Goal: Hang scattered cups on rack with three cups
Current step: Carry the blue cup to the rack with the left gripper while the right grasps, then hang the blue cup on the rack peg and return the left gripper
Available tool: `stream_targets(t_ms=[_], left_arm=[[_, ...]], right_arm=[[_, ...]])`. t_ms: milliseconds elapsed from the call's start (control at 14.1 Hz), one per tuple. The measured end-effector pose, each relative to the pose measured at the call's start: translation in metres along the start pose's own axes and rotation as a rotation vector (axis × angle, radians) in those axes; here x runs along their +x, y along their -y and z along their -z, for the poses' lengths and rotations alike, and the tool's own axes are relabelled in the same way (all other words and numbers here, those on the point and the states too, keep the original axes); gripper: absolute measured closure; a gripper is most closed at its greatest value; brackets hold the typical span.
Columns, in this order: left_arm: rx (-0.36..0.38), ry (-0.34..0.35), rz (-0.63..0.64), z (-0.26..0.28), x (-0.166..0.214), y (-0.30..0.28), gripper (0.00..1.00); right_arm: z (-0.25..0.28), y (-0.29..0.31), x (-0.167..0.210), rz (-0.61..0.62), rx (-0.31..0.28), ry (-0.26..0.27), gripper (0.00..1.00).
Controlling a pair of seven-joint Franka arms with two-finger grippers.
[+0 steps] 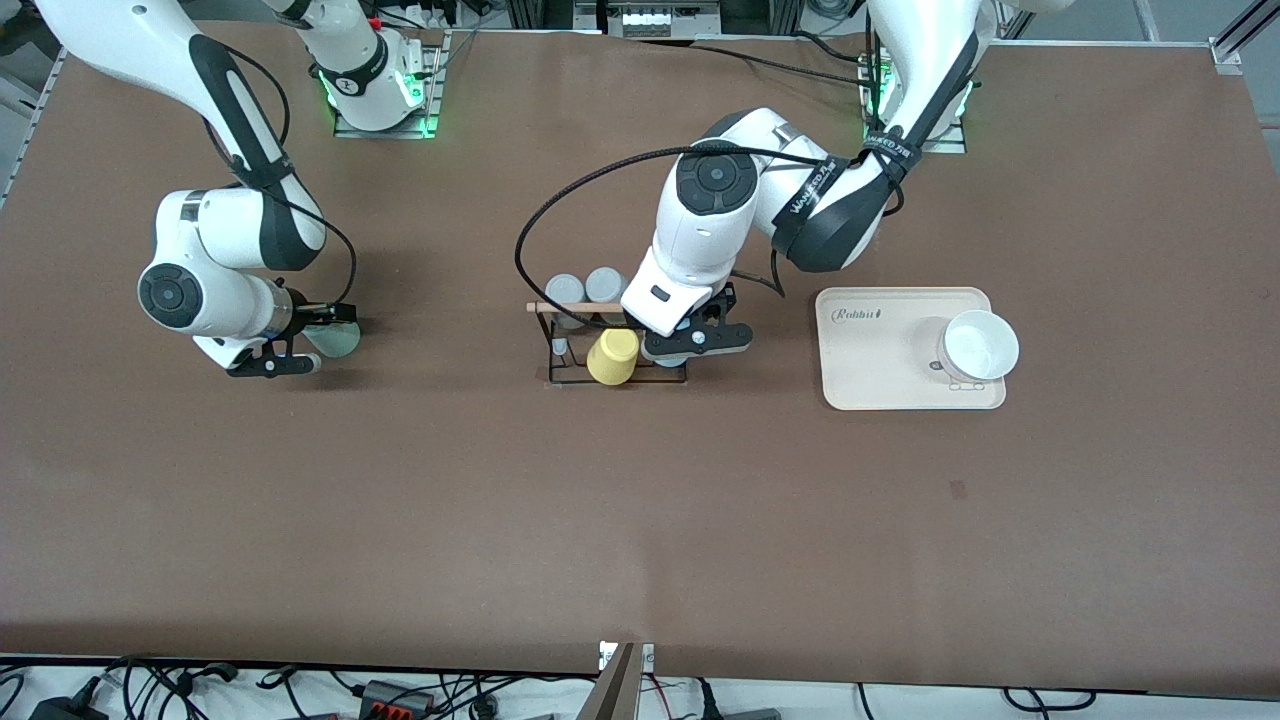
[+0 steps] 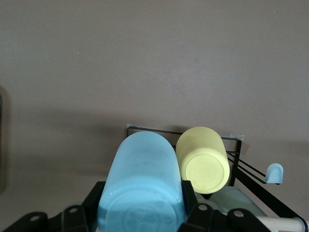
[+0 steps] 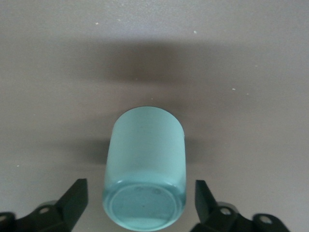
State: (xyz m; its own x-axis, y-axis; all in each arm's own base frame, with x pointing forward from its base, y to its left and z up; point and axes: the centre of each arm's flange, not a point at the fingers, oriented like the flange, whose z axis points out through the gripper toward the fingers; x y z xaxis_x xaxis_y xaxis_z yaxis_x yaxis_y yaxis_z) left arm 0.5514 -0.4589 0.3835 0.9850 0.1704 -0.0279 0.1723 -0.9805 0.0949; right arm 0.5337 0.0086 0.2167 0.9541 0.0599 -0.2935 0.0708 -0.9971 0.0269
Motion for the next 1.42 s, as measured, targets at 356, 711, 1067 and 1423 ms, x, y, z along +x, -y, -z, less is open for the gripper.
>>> stream_targets(t_ms=[356,711,1067,1423], left_arm=[[-0.008,0.001,-0.005,-0.014,-0.001,-0.005,0.33],[0.001,0.014,-0.005,-0.028,0.000,-0.005,0.33],[0.008,0.023,-0.004,-0.038,0.000,-0.005,0.33],[0.037,0.017,-0.033,-0.055,-0.007,-0.010,0.33]], right_arm=[[0.002,0.001,0.000,-0.001,-0.001,-0.003,0.34],[0.017,0.001,0.005,-0.001,-0.003,-0.017,0.34],[0.127,0.025,0.020,0.032,-0.023,-0.016,0.34],[0.154,0.046,0.024,0.031,0.040,-0.045,0.34]])
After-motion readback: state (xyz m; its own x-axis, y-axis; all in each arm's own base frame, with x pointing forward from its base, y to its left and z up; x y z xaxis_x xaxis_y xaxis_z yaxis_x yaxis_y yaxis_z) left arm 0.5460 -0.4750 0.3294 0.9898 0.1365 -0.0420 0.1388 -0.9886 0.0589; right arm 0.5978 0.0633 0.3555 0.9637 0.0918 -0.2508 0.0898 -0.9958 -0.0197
